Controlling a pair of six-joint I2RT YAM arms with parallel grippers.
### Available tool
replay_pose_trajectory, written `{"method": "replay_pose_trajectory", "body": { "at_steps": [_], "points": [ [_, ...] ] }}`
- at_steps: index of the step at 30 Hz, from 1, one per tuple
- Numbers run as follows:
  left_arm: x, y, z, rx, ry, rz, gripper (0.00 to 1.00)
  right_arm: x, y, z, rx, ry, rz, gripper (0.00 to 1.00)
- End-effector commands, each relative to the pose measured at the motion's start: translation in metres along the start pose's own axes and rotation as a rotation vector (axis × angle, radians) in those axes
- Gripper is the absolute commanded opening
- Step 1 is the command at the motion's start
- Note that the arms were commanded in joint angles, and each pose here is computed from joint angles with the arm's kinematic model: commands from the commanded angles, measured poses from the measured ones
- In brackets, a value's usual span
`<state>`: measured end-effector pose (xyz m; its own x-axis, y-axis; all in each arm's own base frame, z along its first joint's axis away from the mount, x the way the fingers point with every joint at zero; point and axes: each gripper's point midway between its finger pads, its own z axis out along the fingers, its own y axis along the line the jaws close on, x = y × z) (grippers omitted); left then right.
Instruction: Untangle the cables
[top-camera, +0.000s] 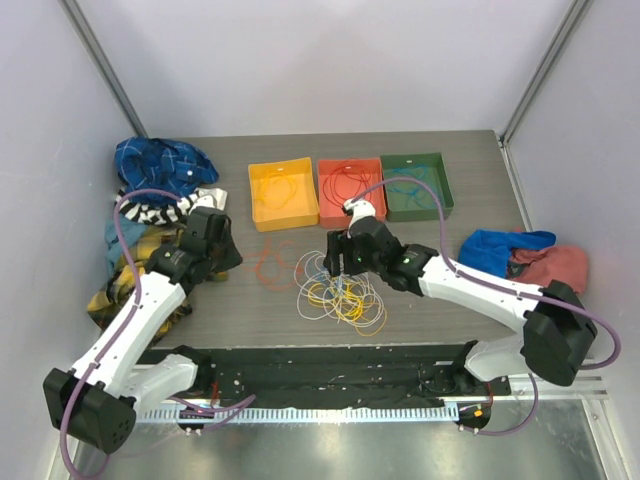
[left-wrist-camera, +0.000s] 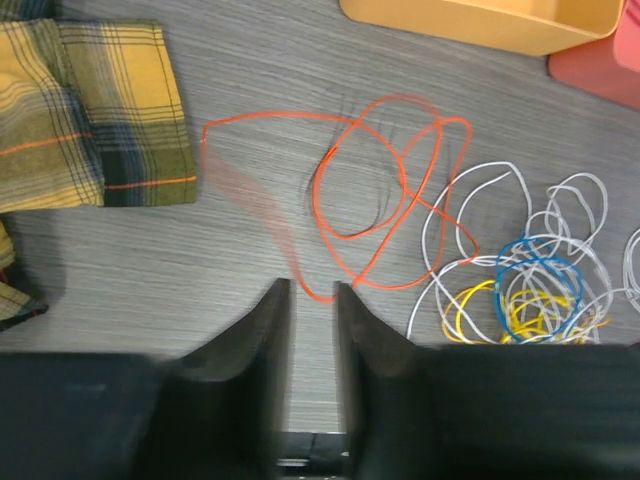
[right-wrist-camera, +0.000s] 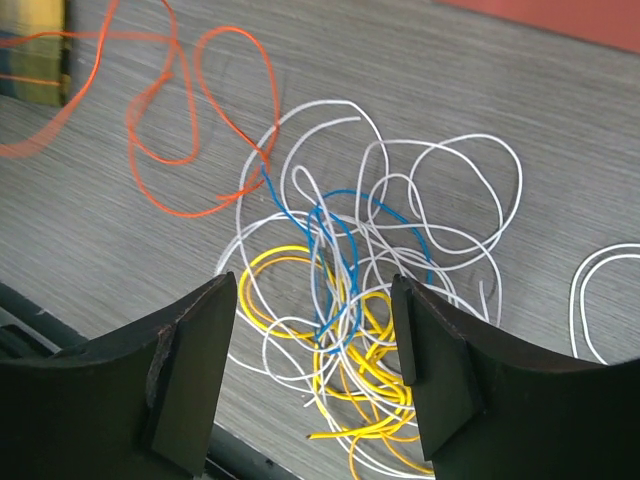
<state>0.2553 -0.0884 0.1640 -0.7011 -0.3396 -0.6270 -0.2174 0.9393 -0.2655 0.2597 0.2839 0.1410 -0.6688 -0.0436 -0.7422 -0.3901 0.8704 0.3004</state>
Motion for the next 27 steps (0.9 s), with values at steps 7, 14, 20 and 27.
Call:
{"method": "replay_pose_trajectory", "body": {
  "at_steps": [7, 14, 20, 27],
  "points": [
    [-0.002, 0.001, -0.008, 0.024, -0.039, -0.030, 0.44, 0.012, -0.011, 0.039, 0.076, 0.011, -0.014, 0.48],
    [0.004, 0.001, -0.006, 0.036, -0.029, -0.031, 0.43, -0.001, -0.010, 0.046, 0.104, -0.017, -0.018, 0.01],
    [0.002, -0.003, -0.010, 0.068, -0.049, -0.024, 0.43, -0.077, -0.016, -0.028, 0.168, -0.249, -0.014, 0.01],
    [0.003, -0.009, -0.002, 0.090, -0.033, -0.021, 0.43, -0.149, -0.026, -0.150, 0.221, -0.446, -0.028, 0.01]
  ]
}}
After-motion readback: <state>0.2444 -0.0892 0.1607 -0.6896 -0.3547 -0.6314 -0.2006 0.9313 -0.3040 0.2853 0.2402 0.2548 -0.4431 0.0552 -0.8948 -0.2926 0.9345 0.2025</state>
